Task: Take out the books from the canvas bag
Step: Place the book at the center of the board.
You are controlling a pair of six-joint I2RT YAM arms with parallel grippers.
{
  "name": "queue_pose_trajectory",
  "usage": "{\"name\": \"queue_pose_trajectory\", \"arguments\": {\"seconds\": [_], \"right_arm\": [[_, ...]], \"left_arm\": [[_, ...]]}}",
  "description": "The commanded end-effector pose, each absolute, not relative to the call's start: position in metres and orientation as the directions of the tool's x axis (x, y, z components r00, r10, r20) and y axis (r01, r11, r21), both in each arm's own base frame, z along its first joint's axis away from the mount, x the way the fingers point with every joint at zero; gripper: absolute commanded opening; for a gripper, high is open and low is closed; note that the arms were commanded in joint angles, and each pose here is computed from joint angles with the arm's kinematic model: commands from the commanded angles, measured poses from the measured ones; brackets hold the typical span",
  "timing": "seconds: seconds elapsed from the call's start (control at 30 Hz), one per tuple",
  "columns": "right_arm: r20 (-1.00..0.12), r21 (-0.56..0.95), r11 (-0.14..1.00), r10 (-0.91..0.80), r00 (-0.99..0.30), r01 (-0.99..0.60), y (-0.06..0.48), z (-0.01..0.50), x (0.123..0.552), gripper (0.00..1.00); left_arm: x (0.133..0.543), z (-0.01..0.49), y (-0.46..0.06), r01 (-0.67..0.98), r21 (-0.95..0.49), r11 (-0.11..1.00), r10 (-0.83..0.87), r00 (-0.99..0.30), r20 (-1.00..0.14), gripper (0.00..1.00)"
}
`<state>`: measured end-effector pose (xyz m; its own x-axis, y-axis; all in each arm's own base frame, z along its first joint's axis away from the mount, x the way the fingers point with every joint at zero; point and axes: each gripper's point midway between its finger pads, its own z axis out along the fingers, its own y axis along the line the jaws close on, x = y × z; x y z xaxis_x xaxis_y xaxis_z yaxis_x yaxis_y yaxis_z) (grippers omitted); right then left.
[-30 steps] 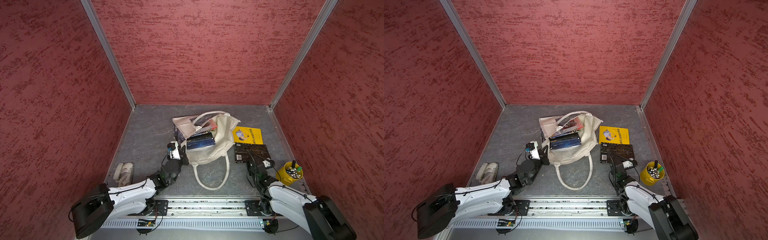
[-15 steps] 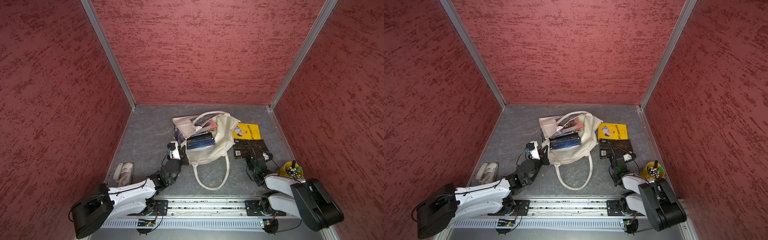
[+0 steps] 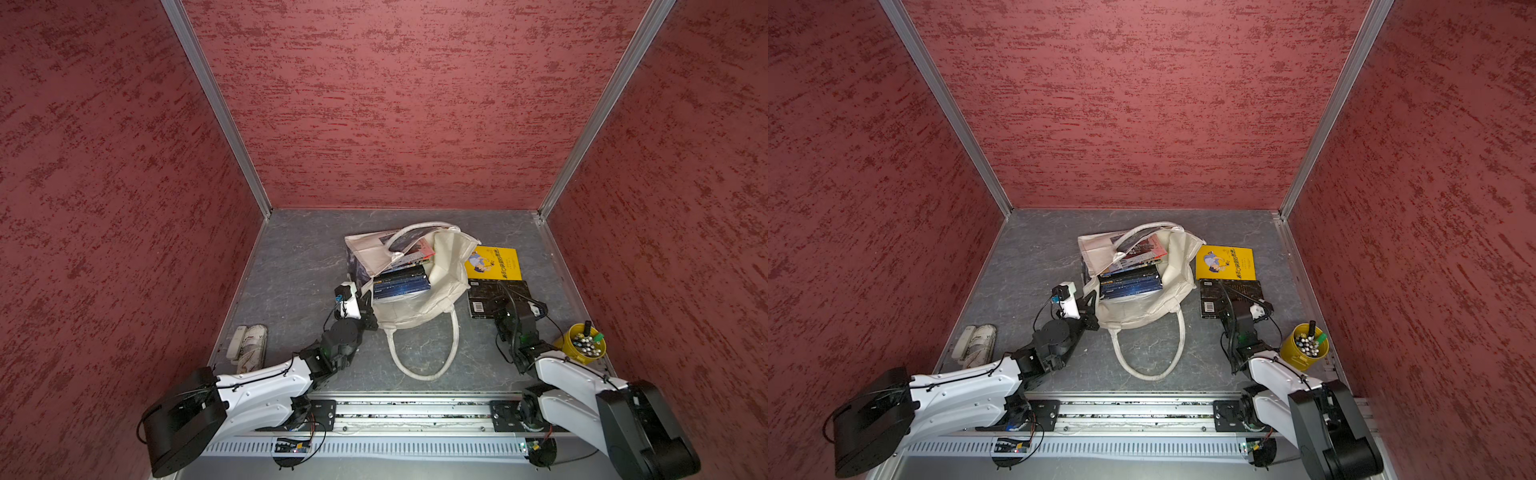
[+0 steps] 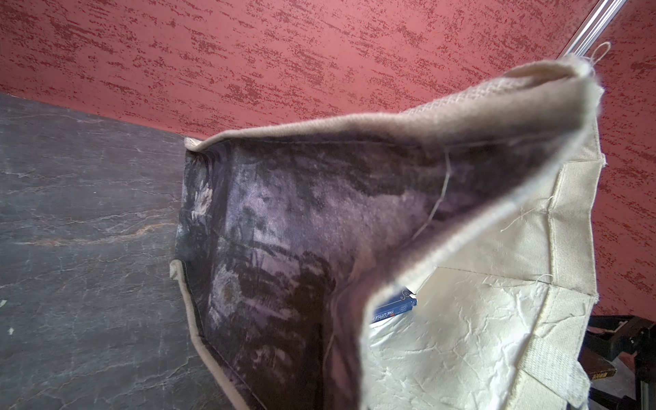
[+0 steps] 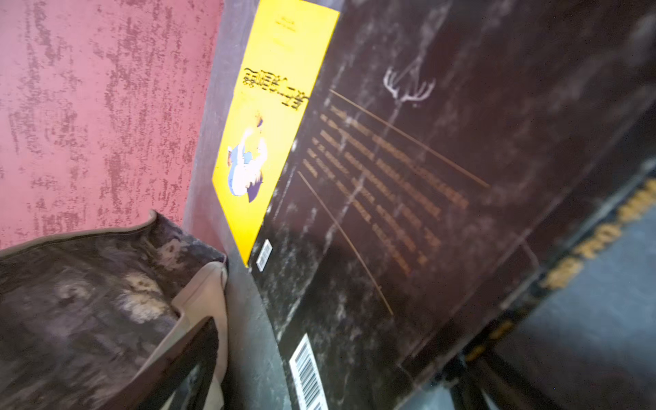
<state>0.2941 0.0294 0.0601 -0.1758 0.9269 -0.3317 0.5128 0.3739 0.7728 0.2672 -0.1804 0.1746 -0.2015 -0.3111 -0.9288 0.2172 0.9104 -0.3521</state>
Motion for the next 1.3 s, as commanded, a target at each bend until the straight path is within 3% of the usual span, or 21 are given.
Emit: {"name": "queue_pose_trajectory", "arguments": {"seconds": [0.0,0.6,0.83,1.27], "right_arm": [[-0.343,0.745,0.387,0.921,-0.185,0.543,0.026,0.07,0.292,0.99],[-0.307,0.772,0.394,0.918,-0.251,0.499,0.038,0.115,0.277,0.99],[-0.315,0.872,0.405,0.894,-0.318,0.276,0.067,0.167,0.284,0.92],[-0.454,0.865,0.502,0.781,-0.428,-0.002,0.175,0.237,0.284,0.86]], "left_arm": [[0.271,0.181,-0.178,0.202,-0.351,0.915,-0.315,-0.189,-0.93,0.0],[0.27,0.182,-0.18,0.209,-0.353,0.912,-0.315,-0.192,-0.929,0.0],[0.271,0.182,-0.18,0.211,-0.353,0.911,-0.316,-0.191,-0.929,0.0],[0.27,0.181,-0.184,0.229,-0.345,0.91,-0.305,-0.192,-0.933,0.0]]}}
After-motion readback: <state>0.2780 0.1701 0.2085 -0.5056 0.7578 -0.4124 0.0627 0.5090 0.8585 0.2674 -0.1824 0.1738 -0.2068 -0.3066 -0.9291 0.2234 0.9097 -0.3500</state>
